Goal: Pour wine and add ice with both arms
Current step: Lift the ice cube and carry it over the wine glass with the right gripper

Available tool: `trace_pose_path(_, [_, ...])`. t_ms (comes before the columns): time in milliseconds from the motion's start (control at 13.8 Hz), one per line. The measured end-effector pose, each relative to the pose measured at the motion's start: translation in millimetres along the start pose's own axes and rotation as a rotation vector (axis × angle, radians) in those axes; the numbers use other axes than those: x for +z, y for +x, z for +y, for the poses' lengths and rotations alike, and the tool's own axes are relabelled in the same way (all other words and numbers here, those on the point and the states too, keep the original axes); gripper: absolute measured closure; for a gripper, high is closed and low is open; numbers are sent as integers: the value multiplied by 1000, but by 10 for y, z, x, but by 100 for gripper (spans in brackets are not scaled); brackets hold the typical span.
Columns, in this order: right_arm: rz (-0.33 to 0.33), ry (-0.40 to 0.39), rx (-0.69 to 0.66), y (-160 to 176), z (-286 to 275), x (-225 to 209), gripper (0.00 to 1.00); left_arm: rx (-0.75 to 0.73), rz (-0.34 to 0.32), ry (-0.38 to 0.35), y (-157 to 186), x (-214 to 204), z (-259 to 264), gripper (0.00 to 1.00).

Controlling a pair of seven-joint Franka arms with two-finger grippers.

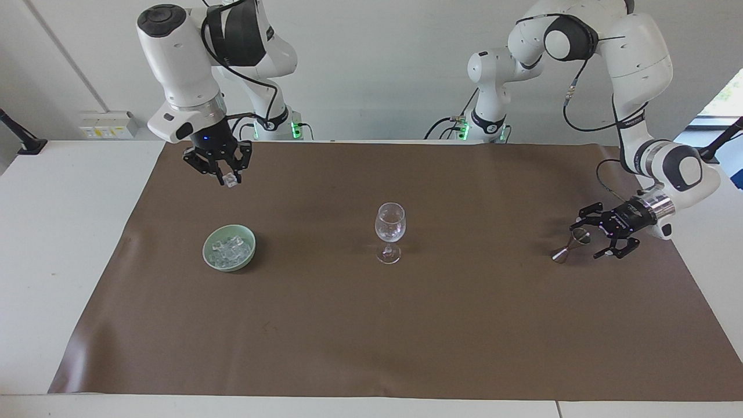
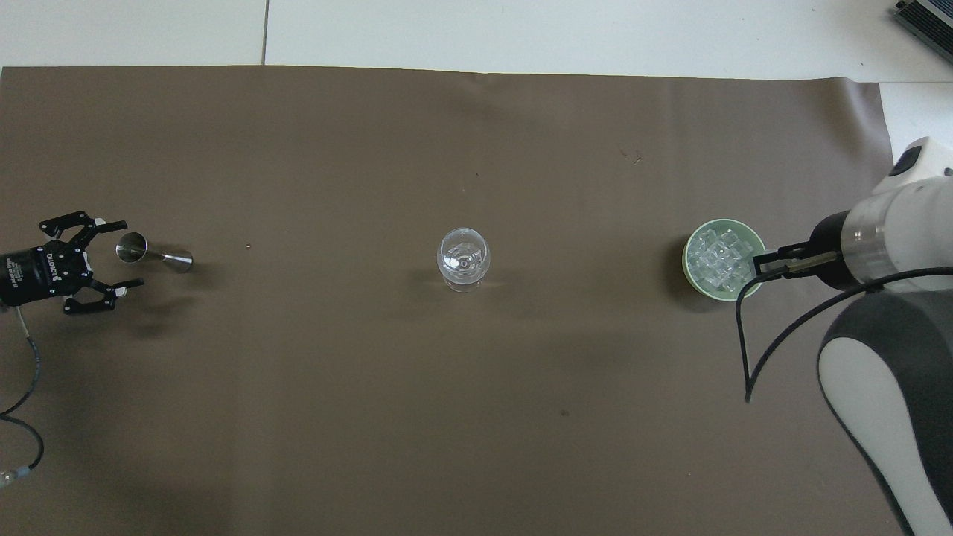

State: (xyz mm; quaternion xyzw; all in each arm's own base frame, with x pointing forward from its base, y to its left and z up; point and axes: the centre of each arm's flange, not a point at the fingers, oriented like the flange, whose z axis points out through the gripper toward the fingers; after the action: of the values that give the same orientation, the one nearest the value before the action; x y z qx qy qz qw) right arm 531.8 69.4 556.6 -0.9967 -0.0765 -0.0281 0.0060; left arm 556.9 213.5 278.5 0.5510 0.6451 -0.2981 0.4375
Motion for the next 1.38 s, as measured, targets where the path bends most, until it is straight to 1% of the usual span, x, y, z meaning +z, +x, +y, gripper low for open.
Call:
trace_pose_path(145, [-2,17,25,3,-221,8,66,55,59,43,-147,-109,112,0])
trace_pose_path(362, [-6,45,100,7,-579,15,66,157,149,87,-475,-302,347,0])
trace_pose_path(507, [0,80,148,20,-884,6,66,241,224,117,-784,-456,521,0])
trace_pose_path(724, [17,100,195,83,-1283,-15,66,362,316,137,-1312,-643,742,0])
trace_pose_path(868, [50,124,230,185,-1555,-24,66,423,374,166,-1602,-723,776,0])
trace_pose_path(1086, [84,164,258,327,-1994,51,66,539,432,229,-2083,-693,726,0])
trace_pose_path(1230, [105,192,260,453,-2230,107,66,628,476,302,-2460,-514,668,0])
trace_pose_path(1375, [127,213,273,568,-2332,139,66,718,518,375,-2858,-269,591,0])
